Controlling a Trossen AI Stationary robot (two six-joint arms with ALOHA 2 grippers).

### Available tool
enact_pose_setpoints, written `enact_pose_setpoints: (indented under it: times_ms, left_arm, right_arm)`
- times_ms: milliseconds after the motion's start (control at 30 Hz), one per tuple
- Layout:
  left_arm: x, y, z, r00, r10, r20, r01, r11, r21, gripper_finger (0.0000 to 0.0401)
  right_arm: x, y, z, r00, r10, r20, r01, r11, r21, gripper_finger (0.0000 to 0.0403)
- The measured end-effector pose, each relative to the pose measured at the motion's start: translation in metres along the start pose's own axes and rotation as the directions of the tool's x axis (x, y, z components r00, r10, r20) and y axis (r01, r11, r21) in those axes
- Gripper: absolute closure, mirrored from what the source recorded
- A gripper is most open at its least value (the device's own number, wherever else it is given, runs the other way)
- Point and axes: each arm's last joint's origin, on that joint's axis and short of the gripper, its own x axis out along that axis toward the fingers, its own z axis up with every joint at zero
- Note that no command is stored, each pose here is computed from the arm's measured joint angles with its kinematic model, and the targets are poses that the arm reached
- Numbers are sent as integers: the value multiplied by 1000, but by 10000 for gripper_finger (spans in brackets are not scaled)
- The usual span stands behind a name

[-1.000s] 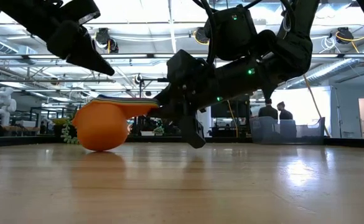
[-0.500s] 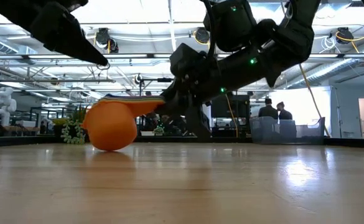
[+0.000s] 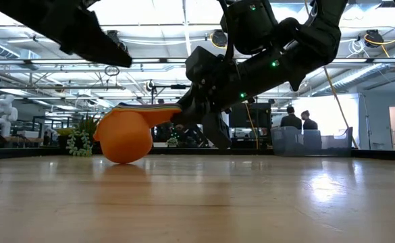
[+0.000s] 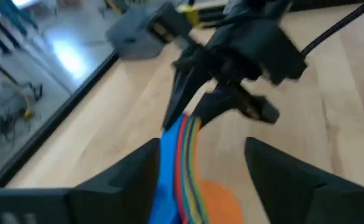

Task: Nest measuring cups in basket
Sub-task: Put the stack of measuring cups into the black bin

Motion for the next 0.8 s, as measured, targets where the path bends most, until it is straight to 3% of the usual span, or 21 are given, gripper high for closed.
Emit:
enact_pose_setpoints:
  times_ms: [67, 233, 367, 567, 800]
  left_arm:
    - [12, -8, -1, 999, 10, 30, -11, 999, 39, 136]
    - [44, -19, -14, 988, 150, 20, -152, 974, 167, 60]
    - [67, -25, -22, 982, 186, -38, -174, 960, 221, 43]
    - [89, -24, -26, 962, 244, -121, -203, 939, 277, 77]
    - [97, -15, -26, 952, 261, -158, -212, 939, 271, 170]
  right_arm:
    - [0, 0, 0, 1000, 0, 0, 0, 1000, 0, 331]
    - [0, 0, 0, 1000, 0, 0, 0, 1000, -1, 331]
    - [0, 0, 0, 1000, -1, -1, 1, 1000, -1, 331]
    - [1, -1, -1, 1000, -3, -4, 3, 1000, 1, 331]
    - [1, -2, -1, 1000, -5, -7, 5, 1000, 10, 331]
